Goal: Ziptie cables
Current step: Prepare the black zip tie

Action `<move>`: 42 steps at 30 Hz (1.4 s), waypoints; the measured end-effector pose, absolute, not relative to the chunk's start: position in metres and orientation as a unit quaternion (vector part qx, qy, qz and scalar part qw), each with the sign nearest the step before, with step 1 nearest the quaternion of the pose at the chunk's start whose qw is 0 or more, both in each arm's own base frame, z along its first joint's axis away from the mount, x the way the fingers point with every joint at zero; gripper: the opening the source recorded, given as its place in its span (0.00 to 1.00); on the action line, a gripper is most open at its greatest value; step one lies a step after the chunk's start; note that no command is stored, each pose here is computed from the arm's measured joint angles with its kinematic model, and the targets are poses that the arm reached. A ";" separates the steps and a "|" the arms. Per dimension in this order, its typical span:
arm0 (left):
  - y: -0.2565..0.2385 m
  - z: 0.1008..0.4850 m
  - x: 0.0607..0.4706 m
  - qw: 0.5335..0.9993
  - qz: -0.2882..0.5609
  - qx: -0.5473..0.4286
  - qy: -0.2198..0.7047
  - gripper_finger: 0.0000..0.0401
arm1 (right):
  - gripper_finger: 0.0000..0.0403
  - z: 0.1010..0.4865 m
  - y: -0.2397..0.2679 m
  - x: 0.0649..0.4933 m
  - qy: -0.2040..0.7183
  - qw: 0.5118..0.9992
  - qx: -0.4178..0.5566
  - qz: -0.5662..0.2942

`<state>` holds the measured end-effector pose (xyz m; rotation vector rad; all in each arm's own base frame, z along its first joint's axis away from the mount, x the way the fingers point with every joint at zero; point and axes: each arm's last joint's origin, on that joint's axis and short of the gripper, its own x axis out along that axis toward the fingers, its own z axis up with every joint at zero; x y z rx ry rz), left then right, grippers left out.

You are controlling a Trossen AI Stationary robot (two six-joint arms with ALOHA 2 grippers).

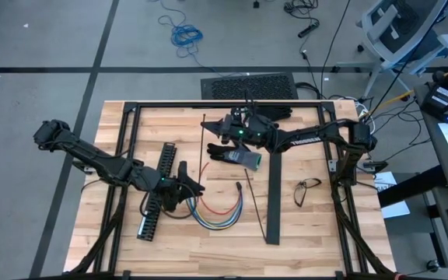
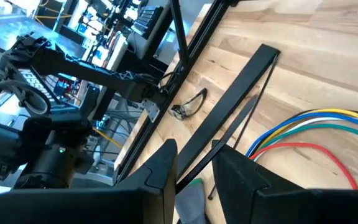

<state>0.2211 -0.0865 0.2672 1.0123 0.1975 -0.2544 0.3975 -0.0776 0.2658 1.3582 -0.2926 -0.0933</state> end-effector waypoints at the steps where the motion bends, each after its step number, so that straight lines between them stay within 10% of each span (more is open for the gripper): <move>1: -0.087 0.267 0.221 0.862 -0.122 0.483 0.094 0.24 | 0.00 0.266 -0.078 0.397 -0.136 0.767 0.625 -0.043; 25: -0.084 0.267 0.222 0.848 -0.115 0.507 0.098 0.24 | 0.00 0.268 -0.079 0.397 -0.136 0.765 0.629 -0.025; 35: -0.084 0.265 0.221 0.846 -0.118 0.509 0.107 0.02 | 0.00 0.269 -0.079 0.397 -0.138 0.764 0.630 -0.022; 42: -0.081 0.266 0.223 0.907 -0.095 0.391 0.120 0.01 | 0.00 0.269 -0.078 0.397 -0.105 0.842 0.530 0.006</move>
